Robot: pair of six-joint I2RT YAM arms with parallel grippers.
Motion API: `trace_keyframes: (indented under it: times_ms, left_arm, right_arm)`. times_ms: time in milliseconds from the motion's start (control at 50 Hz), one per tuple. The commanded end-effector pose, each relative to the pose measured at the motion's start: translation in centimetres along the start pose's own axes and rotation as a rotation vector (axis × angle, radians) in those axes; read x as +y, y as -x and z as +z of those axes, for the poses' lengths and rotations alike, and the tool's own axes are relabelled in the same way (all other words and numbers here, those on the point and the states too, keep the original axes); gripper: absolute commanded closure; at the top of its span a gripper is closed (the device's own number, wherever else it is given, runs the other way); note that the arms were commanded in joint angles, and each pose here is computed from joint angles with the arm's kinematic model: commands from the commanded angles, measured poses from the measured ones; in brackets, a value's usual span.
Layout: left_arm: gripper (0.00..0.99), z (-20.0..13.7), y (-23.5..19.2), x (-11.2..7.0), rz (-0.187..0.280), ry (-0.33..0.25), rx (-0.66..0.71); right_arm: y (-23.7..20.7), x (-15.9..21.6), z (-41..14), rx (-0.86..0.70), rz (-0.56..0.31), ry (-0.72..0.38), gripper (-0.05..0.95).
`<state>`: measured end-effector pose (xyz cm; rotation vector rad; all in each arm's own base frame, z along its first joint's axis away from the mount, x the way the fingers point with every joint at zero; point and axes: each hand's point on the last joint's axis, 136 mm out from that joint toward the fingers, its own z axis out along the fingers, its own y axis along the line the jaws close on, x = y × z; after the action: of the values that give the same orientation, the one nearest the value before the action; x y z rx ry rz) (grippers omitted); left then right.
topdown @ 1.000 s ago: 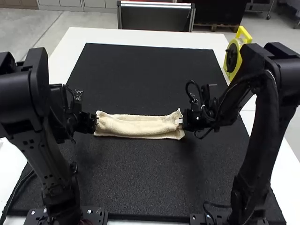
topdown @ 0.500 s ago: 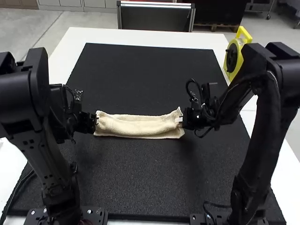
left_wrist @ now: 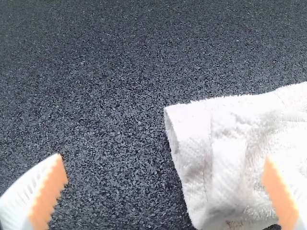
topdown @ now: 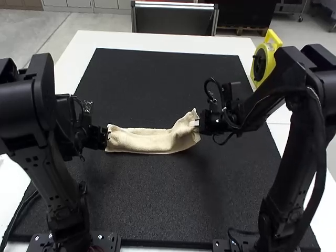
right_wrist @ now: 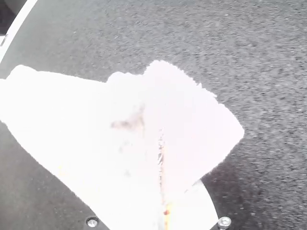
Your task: Fold the towel.
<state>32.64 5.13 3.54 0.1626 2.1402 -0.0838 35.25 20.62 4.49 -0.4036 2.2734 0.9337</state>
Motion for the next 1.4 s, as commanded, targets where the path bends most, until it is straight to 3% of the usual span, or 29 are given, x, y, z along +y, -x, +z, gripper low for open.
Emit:
trace_keyframes:
  times_ms: [0, 500, 860, 1380]
  left_arm:
    - [0.039, -0.3, -0.2, 0.7, -0.024, 0.031, 0.001]
    - [0.039, -1.5, -0.7, 4.1, -0.077, 0.128, -0.013]
    - [0.039, -2.8, 0.2, 6.0, -0.081, 0.18, -0.058]
    - [0.039, -3.7, 0.2, 6.5, -0.1, 0.213, -0.074]
  right_arm:
    - [1.5, 3.0, 0.3, -0.018, -0.04, 0.076, 0.92]
    - [2.1, 7.8, 2.3, 0.001, -0.082, 0.182, 0.92]
    - [1.6, 9.3, 3.5, 0.02, -0.087, 0.227, 0.92]
    - [1.9, 13.0, 4.8, 0.034, -0.121, 0.319, 0.92]
